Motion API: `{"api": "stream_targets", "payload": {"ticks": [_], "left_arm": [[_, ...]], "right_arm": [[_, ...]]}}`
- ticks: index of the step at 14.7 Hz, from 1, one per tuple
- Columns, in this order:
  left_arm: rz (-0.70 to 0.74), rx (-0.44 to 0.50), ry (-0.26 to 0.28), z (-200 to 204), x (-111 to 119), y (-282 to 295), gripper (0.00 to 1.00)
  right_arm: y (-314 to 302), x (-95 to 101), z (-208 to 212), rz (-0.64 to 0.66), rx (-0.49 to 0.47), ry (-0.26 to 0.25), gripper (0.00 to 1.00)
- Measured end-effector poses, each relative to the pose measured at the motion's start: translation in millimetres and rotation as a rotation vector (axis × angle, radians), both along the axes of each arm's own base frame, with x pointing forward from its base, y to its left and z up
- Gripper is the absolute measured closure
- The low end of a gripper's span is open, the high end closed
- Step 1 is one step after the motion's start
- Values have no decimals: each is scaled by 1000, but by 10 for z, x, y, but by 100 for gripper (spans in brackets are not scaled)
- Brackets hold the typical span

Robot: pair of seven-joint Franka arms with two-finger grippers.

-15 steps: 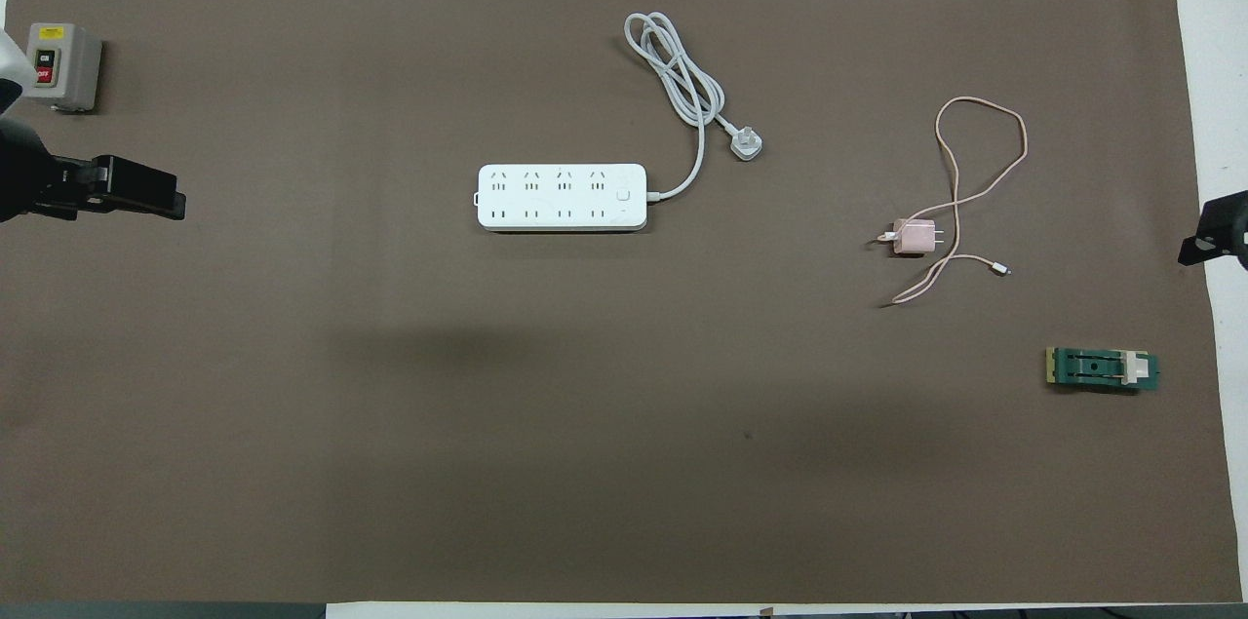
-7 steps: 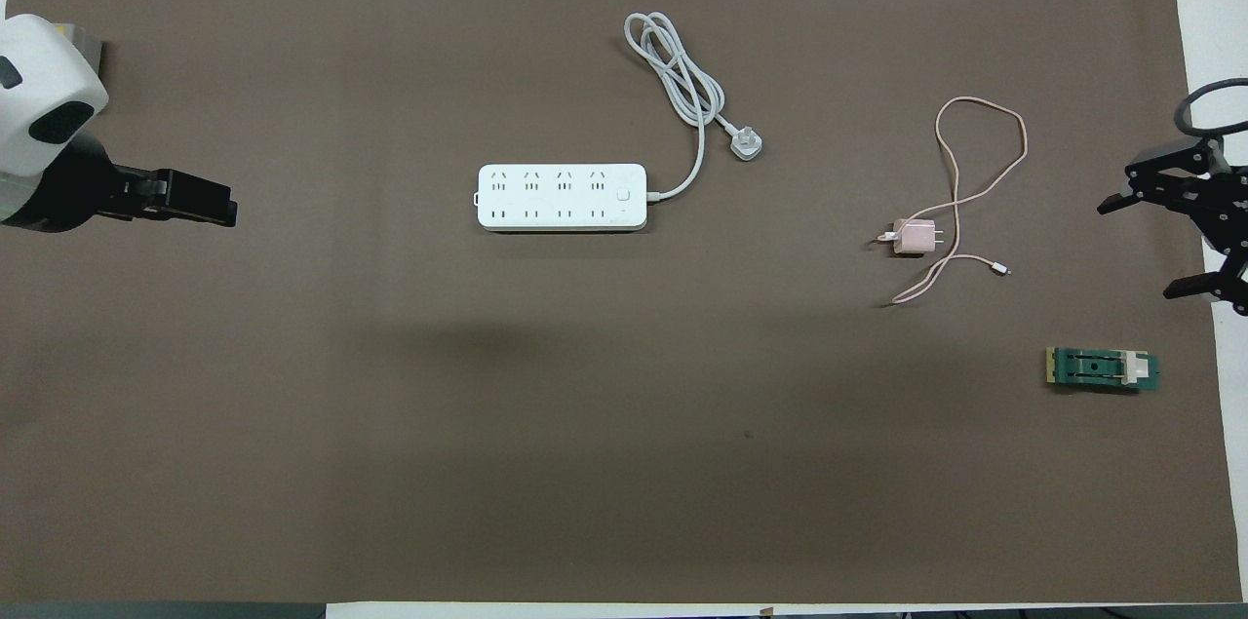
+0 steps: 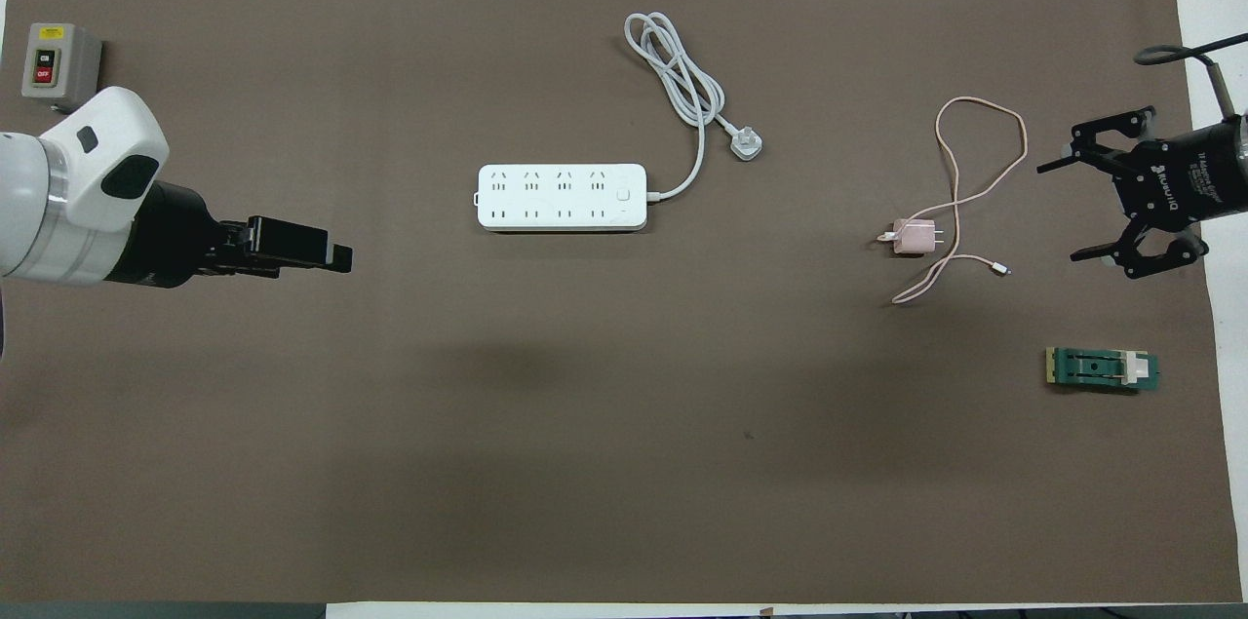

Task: Plug charger into power strip
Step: 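Move the left gripper to the power strip while the right gripper reaches the charger, then grasp the power strip with the left gripper while the right gripper grasps the charger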

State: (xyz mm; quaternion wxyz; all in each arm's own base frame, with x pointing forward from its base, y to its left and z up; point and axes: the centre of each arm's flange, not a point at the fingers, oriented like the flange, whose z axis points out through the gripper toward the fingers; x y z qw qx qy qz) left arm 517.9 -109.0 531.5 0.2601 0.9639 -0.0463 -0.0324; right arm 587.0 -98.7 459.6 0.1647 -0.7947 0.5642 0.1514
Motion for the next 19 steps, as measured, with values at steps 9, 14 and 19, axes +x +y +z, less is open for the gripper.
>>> {"api": "stream_targets", "payload": {"ticks": [9,14,19], "left_arm": [[48,-681,25,-809,63,-357,0],[110,-954,31,-1352,177,-921,0],[159,-1117,33,-1864,190,-1590,0]], "right_arm": [[28,68,-735,-166,63,158,0],[91,121,-1182,-211,154,219,0],[82,84,-1497,-232,159,186,0]]}}
